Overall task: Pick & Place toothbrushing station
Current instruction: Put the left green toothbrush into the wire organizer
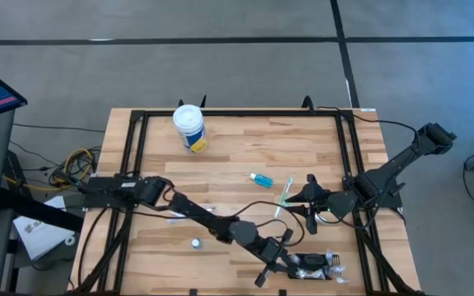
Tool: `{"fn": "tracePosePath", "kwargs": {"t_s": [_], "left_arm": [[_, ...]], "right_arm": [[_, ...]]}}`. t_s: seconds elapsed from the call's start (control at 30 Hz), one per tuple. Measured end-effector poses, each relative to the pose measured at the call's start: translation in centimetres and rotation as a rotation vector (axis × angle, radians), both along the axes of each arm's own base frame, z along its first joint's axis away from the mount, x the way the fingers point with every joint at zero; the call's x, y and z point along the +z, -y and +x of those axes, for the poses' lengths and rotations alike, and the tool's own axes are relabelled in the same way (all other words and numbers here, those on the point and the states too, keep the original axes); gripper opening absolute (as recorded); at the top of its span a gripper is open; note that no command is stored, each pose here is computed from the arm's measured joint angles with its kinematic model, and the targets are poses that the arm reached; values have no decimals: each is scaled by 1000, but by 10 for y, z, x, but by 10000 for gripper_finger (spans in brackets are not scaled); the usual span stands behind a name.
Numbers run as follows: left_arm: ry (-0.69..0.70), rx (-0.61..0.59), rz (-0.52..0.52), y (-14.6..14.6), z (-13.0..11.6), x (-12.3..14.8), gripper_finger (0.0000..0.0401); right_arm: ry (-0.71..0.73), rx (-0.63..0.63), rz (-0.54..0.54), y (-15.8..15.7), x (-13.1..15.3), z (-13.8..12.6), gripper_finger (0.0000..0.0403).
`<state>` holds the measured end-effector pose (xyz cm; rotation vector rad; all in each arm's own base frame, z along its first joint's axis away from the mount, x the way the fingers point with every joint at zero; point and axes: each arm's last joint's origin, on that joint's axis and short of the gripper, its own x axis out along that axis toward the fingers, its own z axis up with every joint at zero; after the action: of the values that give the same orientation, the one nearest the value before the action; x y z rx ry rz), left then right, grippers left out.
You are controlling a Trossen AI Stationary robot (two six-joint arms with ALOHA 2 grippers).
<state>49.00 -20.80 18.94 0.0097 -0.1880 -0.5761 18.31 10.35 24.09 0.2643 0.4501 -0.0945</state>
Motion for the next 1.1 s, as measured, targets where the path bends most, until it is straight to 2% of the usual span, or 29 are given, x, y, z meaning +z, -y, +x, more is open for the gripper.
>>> {"fn": "tracePosePath", "kwargs": {"t_s": [0.13, 0.5, 0.73, 1.1], "left_arm": [[-21, 4, 7, -2, 2, -10, 0], [-24, 12, 39, -3, 3, -14, 0], [-54, 14, 51, -3, 7, -35, 0], [-49, 18, 48, -6, 7, -36, 0]], "right_arm": [[-5, 0, -3, 0, 0, 0, 111], [-5, -1, -3, 0, -1, 0, 111], [-4, -1, -3, 0, -1, 0, 111], [-5, -1, -3, 0, -1, 0, 111]]}}
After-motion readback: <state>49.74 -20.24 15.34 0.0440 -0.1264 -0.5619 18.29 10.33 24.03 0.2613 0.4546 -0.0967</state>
